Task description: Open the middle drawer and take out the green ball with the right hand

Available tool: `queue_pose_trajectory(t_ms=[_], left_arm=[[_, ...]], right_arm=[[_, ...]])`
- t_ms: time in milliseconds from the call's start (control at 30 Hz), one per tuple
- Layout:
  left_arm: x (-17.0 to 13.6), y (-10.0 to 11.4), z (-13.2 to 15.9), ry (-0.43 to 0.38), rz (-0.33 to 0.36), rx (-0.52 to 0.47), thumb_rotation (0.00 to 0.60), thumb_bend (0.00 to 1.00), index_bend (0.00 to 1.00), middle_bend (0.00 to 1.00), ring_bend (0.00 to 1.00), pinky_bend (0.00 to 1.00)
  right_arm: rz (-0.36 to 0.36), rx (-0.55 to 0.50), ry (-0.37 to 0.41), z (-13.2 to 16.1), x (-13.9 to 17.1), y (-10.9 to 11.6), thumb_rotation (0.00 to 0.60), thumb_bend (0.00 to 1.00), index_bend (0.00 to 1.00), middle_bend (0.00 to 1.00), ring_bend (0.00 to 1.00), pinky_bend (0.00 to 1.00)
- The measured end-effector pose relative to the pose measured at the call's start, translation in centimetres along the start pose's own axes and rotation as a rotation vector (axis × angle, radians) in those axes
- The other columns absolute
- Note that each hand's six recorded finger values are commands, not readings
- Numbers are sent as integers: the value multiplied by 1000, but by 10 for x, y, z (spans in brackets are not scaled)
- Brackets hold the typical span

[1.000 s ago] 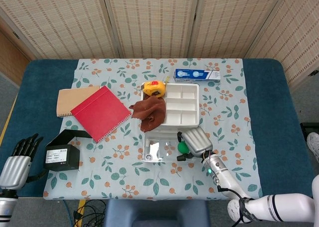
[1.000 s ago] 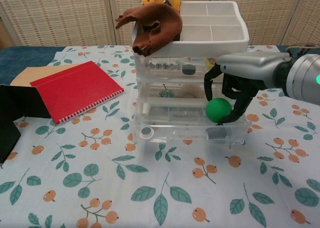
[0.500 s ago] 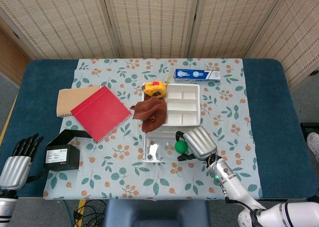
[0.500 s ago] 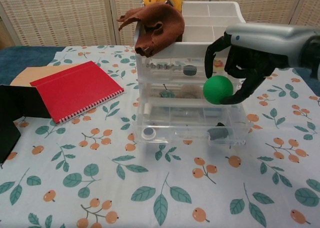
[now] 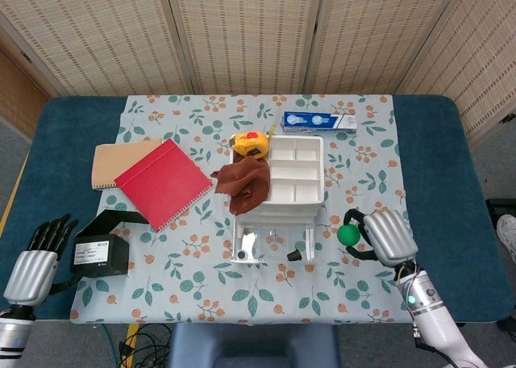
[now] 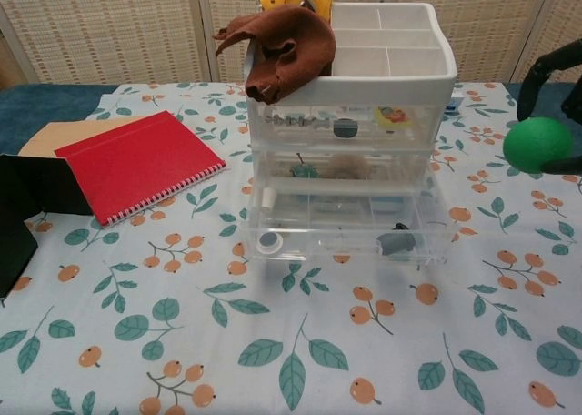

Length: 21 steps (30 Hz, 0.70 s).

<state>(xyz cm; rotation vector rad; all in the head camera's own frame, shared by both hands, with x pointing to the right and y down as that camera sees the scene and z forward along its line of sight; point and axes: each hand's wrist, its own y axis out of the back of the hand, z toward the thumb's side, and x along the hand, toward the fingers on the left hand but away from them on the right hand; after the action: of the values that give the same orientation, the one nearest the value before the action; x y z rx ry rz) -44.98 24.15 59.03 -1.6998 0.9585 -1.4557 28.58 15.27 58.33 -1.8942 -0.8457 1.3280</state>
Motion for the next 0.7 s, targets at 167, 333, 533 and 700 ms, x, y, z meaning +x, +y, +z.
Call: queue_pose_trajectory(t_ms=[167, 333, 533, 700], left_arm=[[1, 1, 4, -5, -2, 5, 600, 144, 27, 0, 14, 58], [2, 2, 6, -5, -2, 11, 600, 144, 27, 0, 14, 58], [1, 1, 5, 3, -8, 14, 600, 144, 27, 0, 14, 58], [0, 1, 4, 6, -10, 14, 600, 144, 27, 0, 14, 58]], right_arm=[[25, 45, -38, -30, -4, -22, 600, 468, 601, 919, 1000, 1000], [76, 48, -34, -40, -17, -56, 600, 441, 601, 918, 1000, 1000], [108, 47, 6, -31, -35, -86, 600, 412, 523, 909, 1000, 1000], [132, 39, 33, -23, -43, -98, 600, 389, 379, 882, 1000, 1000]])
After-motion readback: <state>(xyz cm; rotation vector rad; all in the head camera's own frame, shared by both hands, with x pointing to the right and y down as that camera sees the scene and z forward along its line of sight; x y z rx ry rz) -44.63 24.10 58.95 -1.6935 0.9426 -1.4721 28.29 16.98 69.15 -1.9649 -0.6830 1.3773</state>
